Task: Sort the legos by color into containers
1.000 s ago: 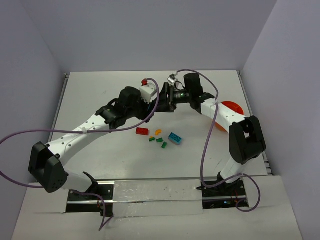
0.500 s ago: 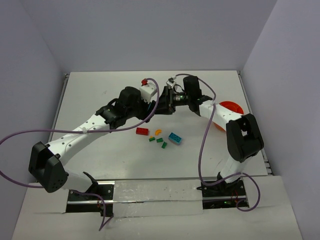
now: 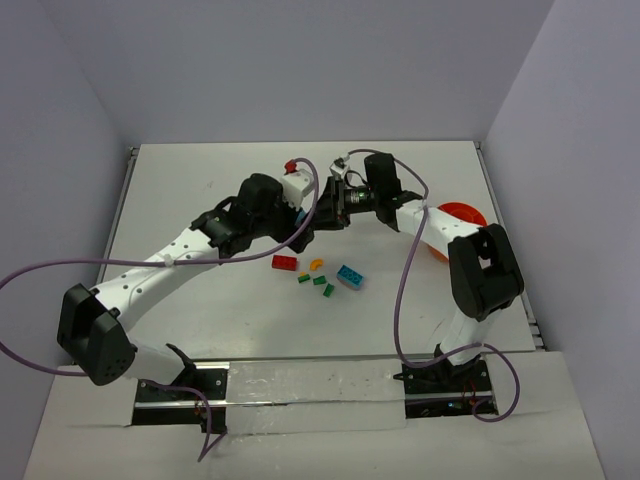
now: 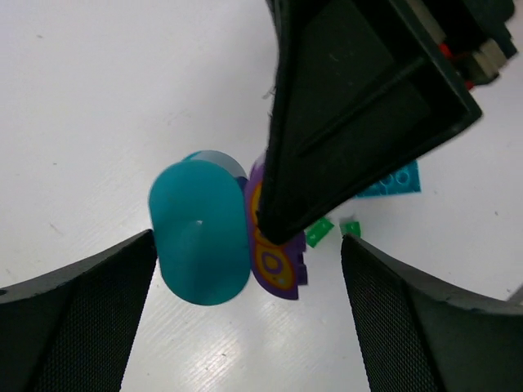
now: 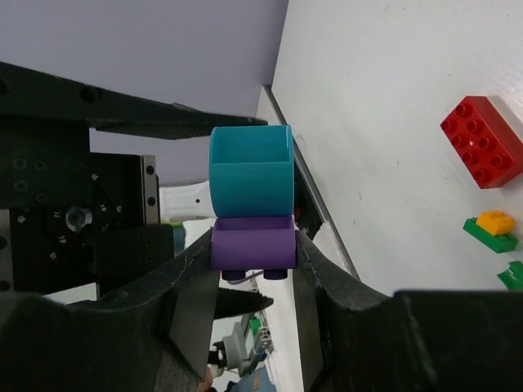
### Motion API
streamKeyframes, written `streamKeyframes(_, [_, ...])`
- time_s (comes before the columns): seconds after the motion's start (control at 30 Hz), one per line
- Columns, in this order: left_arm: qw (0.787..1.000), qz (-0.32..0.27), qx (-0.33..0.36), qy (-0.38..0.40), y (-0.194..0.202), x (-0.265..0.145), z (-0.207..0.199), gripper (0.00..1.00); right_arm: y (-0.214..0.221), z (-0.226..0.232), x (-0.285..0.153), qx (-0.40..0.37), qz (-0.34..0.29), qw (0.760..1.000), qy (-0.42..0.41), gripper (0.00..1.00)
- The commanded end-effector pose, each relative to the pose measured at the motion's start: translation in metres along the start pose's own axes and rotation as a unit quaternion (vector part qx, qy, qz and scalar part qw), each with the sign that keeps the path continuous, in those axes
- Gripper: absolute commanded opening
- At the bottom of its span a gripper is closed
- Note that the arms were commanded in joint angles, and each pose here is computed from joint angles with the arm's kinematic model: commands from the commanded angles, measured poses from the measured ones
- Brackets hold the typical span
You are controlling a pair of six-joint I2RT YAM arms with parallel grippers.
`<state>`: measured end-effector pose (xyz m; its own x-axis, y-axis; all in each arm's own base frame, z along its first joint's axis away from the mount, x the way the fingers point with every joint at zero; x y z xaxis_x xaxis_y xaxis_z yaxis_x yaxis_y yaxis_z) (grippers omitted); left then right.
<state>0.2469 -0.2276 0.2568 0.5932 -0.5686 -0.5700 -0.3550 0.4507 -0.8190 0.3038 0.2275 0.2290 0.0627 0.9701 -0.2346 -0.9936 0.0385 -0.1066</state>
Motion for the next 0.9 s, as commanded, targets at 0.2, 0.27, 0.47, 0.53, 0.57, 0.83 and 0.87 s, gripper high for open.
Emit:
streamKeyframes(0.2, [0.987,-0.056,-0.047,0.142,-0.020,-0.059,0.023,0.99,-0.007,0.030,-0.032,-0.166,-0.004,0.985,0.038,0.00])
streamKeyframes(0.27, [0.979,-0.073,-0.063,0.178,-0.017,-0.071,0.034,0.99,-0.005,0.031,-0.039,-0.223,0.002,0.973,0.059,0.00])
streamKeyframes(0.47, [0.950,-0.086,0.011,0.298,-0.013,-0.077,0.030,0.99,0.011,0.040,-0.058,-0.332,0.032,0.938,0.089,0.00])
streamKeyframes(0.53, [0.940,-0.089,0.006,0.329,-0.014,-0.076,0.027,0.99,0.014,0.046,-0.064,-0.383,0.034,0.919,0.089,0.00])
streamKeyframes(0.57, [0.936,-0.092,0.001,0.340,-0.015,-0.074,0.026,0.99,0.016,0.049,-0.067,-0.407,0.035,0.908,0.090,0.00])
streamKeyframes(0.83, [0.919,-0.138,-0.001,0.368,-0.025,-0.058,0.027,0.92,0.037,0.069,-0.076,-0.507,0.073,0.856,0.070,0.00])
streamKeyframes(0.87, [0.920,-0.139,-0.004,0.366,-0.026,-0.056,0.028,0.91,0.042,0.070,-0.075,-0.516,0.075,0.850,0.068,0.00])
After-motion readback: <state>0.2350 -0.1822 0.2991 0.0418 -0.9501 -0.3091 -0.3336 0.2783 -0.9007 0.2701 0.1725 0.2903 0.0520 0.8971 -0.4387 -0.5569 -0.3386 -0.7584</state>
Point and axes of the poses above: each gripper's point midway between its finger pads, its own x axis out along the fingers, its own z axis along the line the jaws close on, y = z × x, the point moved 9 cm from there along -x, back along the fingers, and after that the axes turned 6 degrees about x, right-handed, at the moved point
